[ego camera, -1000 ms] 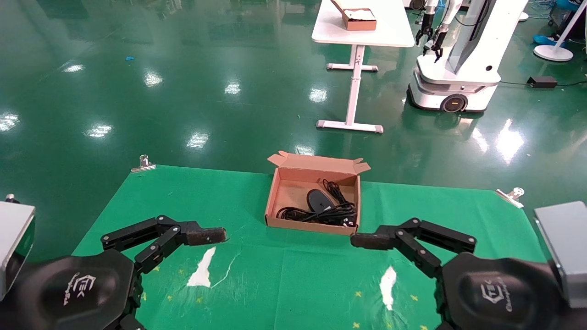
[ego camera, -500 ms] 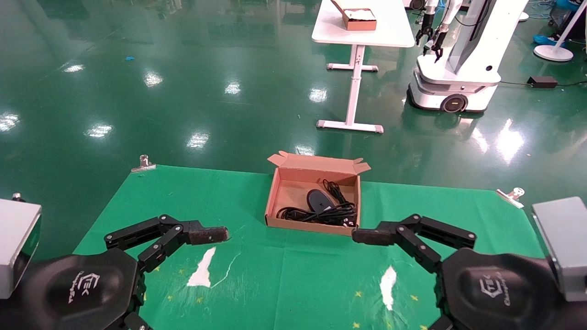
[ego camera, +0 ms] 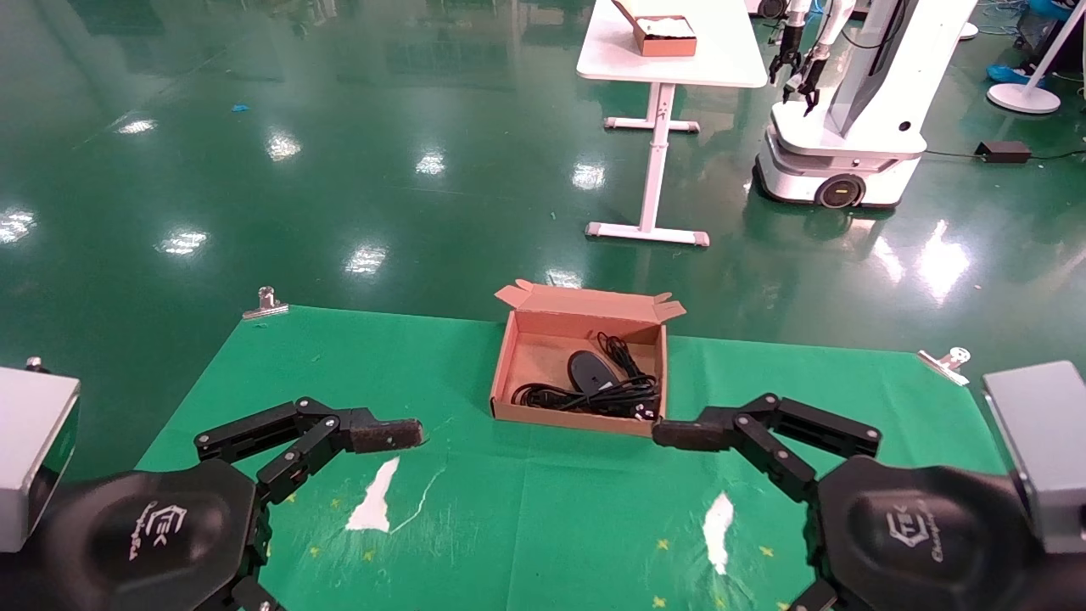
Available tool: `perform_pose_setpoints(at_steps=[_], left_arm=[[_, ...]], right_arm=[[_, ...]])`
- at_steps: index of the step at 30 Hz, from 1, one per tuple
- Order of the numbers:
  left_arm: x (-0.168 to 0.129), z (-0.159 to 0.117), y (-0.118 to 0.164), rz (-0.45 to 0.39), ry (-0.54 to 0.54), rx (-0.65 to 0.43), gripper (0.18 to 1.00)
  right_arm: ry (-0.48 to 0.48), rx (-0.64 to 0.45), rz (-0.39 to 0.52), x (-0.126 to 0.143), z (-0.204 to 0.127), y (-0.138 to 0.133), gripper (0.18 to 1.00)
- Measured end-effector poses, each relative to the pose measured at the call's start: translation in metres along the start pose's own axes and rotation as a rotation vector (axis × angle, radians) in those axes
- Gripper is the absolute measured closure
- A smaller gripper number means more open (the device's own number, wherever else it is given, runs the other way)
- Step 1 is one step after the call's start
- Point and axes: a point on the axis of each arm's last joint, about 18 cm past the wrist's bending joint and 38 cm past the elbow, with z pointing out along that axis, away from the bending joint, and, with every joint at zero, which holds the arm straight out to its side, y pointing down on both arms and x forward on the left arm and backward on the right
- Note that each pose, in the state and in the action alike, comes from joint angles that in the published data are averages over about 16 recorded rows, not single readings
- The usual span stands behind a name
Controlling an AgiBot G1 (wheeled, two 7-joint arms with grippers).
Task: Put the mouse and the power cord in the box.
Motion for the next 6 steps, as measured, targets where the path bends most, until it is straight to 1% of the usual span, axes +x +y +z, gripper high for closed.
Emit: perform_pose_setpoints(at_steps=[6], left_arm=[[-0.0001, 0.0, 0.0, 0.0, 0.0, 0.0, 0.184]], right_arm=[[0.0, 0.0, 0.0, 0.0001, 0.0, 0.0, 0.178]])
